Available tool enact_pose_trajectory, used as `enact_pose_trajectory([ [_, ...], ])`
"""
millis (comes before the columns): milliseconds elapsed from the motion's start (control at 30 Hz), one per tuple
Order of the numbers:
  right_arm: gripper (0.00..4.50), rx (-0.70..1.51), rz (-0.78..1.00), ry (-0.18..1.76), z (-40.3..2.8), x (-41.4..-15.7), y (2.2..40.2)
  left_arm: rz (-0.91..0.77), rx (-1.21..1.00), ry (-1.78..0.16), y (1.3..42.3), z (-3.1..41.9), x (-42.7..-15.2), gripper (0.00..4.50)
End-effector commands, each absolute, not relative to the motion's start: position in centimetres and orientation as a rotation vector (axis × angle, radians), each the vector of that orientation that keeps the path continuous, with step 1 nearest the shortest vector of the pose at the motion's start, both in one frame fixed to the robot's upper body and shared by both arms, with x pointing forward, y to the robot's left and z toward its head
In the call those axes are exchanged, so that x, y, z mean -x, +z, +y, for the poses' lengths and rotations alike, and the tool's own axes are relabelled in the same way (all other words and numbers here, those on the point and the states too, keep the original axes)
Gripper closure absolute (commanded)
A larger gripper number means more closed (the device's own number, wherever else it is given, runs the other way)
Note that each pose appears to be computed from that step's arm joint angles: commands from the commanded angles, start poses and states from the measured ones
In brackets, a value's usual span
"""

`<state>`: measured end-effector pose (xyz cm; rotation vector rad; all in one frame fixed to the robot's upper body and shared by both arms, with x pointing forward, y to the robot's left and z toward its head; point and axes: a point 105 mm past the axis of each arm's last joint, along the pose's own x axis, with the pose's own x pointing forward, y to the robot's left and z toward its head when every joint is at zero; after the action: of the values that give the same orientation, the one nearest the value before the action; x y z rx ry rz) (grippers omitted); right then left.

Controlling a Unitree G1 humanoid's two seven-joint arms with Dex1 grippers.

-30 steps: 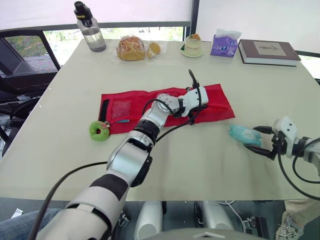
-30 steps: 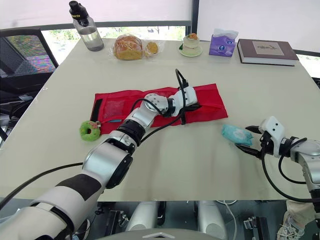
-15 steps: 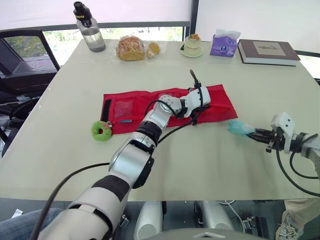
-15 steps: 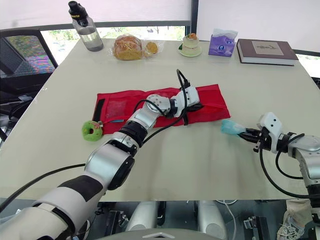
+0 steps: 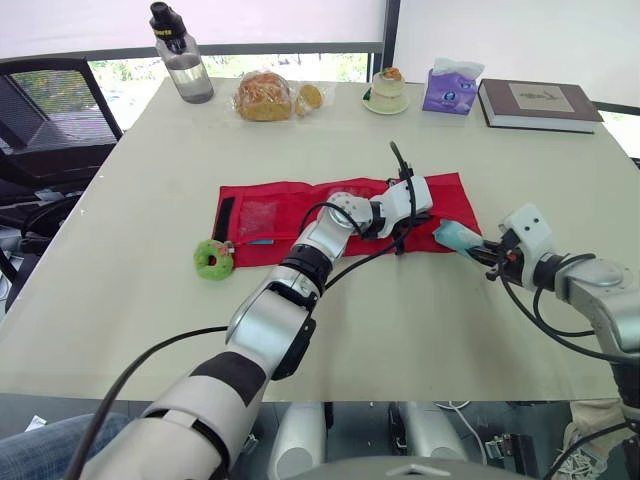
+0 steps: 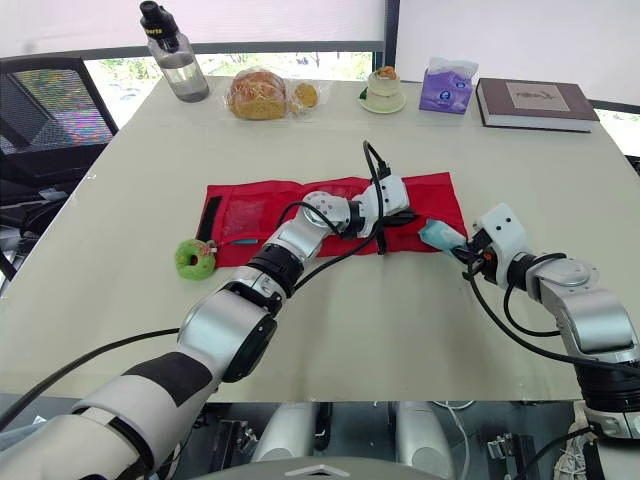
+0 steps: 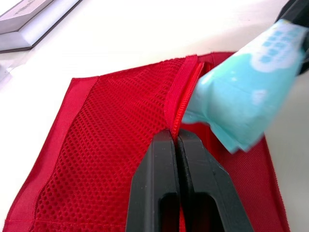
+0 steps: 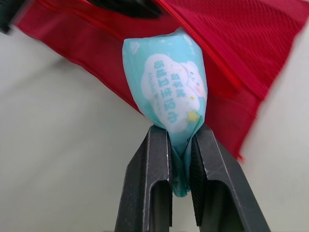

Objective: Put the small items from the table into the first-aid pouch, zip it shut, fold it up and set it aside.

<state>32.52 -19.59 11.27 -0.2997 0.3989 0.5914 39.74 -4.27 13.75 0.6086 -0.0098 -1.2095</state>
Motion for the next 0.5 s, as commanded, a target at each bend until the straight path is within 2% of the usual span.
enact_pose_trajectory([
  [33,4.46,0.304,0.354,0.486,-19.4,-34.0,12.5,-0.106,-0.585,-1.253,15.5,-6.3,-38.7,4.50],
  [367,4.46,0.192,0.283,0.258,-16.5,-37.9,13.4,-0.123,-0.552,-1.335,15.2,-8.8,-36.6,4.50],
  [433,3.49,0.183,0.263,0.247,-16.0,-38.1,13.7,-0.124,-0.549,-1.337,15.2,-8.9,-36.5,4.50],
  [500,2.84,0.193,0.258,0.241,-15.9,-38.1,13.7,-0.119,-0.549,-1.328,15.2,-8.8,-36.7,4.50],
])
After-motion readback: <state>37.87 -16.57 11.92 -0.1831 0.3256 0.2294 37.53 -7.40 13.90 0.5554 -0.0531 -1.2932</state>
